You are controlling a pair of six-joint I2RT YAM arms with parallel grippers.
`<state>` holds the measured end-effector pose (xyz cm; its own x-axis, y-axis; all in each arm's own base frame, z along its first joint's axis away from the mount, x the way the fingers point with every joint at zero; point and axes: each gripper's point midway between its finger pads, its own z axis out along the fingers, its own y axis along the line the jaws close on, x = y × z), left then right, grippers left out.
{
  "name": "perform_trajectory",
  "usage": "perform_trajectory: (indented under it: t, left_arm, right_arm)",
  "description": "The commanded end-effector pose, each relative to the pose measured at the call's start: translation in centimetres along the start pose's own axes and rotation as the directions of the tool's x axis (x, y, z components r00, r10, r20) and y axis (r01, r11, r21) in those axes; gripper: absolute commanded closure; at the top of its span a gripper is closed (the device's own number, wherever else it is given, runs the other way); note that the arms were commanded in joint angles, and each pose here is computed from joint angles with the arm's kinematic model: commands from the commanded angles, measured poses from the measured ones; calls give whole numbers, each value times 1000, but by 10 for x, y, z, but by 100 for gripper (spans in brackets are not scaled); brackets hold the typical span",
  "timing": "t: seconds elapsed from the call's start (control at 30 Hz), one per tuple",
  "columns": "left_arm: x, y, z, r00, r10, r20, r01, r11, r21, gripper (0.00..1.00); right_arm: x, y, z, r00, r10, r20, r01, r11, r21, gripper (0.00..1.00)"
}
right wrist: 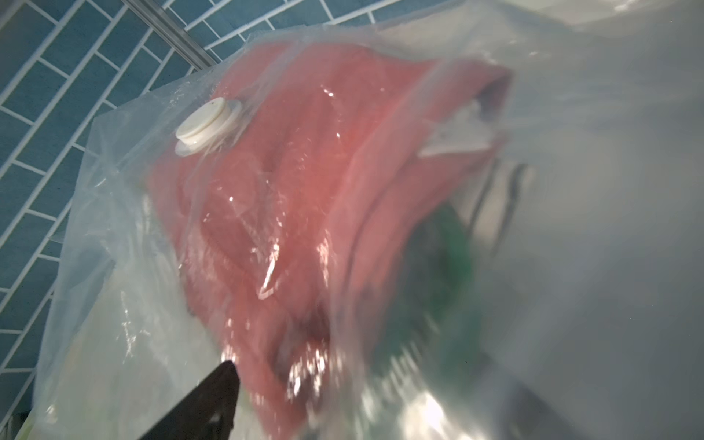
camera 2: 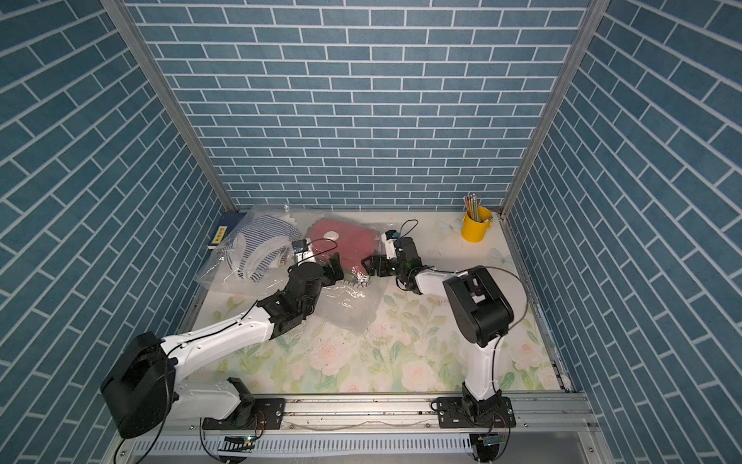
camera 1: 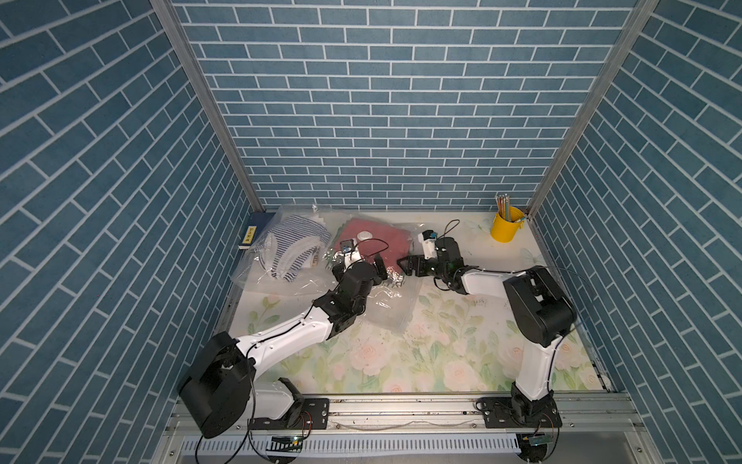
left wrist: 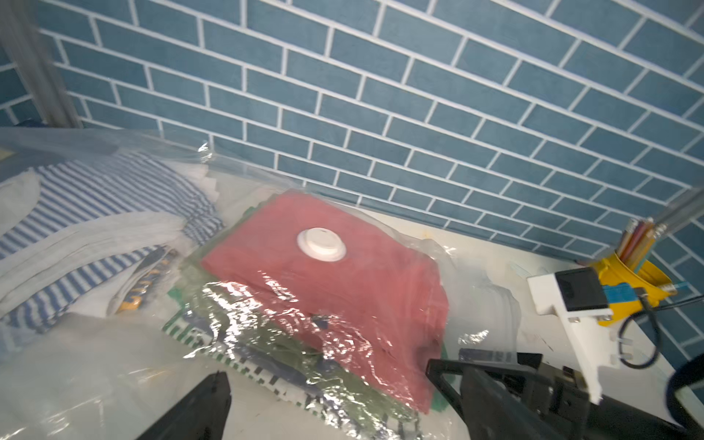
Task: Take the tank top out of the vacuum bag
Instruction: Adjust the vacuum bag at the center of the board, then open the vacuum bag at the center of the board.
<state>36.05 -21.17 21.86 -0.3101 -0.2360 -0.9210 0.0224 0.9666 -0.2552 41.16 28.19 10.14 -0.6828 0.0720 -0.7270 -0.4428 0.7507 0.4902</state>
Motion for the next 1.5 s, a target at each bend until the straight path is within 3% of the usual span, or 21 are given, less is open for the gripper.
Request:
perform_trajectory:
  t: [0.0,0.13,0.37,0.53,0.77,0.83,0.9,1.03,1.1,1.3,1.47]
  left_arm:
    - [3,-32,3,983,182,-27,-181,983,41,0]
    - [18,-78,10,937,345,-59,-339,936,98,0]
    - [64,-135,31,801,583,-135,-562,811,161,0]
    - [97,-138,50,685,701,-199,-693,711,119,0]
    - [121,-112,74,597,751,-282,-790,613,-38,0]
    - [120,-108,76,603,743,-291,-787,613,-67,7]
    - [115,-107,75,631,721,-286,-766,637,-83,29]
    - [93,-111,65,720,655,-229,-685,723,-87,85]
    - [83,-112,61,765,609,-209,-633,771,-69,100]
    - [44,-109,39,887,443,-132,-449,893,-25,100]
    - [16,-101,20,945,313,-94,-314,949,9,100]
  right_arm:
    - [-24,-27,-49,984,71,162,-84,993,77,1]
    - [-2,-61,-91,975,132,177,-163,972,172,1]
    - [32,-99,-137,975,142,168,-191,925,327,1]
    - [39,-108,-146,974,151,171,-204,914,351,1]
    - [37,-108,-145,971,154,183,-211,914,347,5]
    - [37,-106,-145,968,165,188,-220,917,332,6]
    - [35,-102,-144,965,174,194,-228,923,308,6]
    - [28,-90,-142,953,208,218,-258,938,233,8]
    - [23,-84,-141,945,228,236,-275,942,190,8]
    - [3,-59,-140,925,264,274,-293,953,72,10]
    - [-11,-36,-127,924,273,267,-280,960,-13,11]
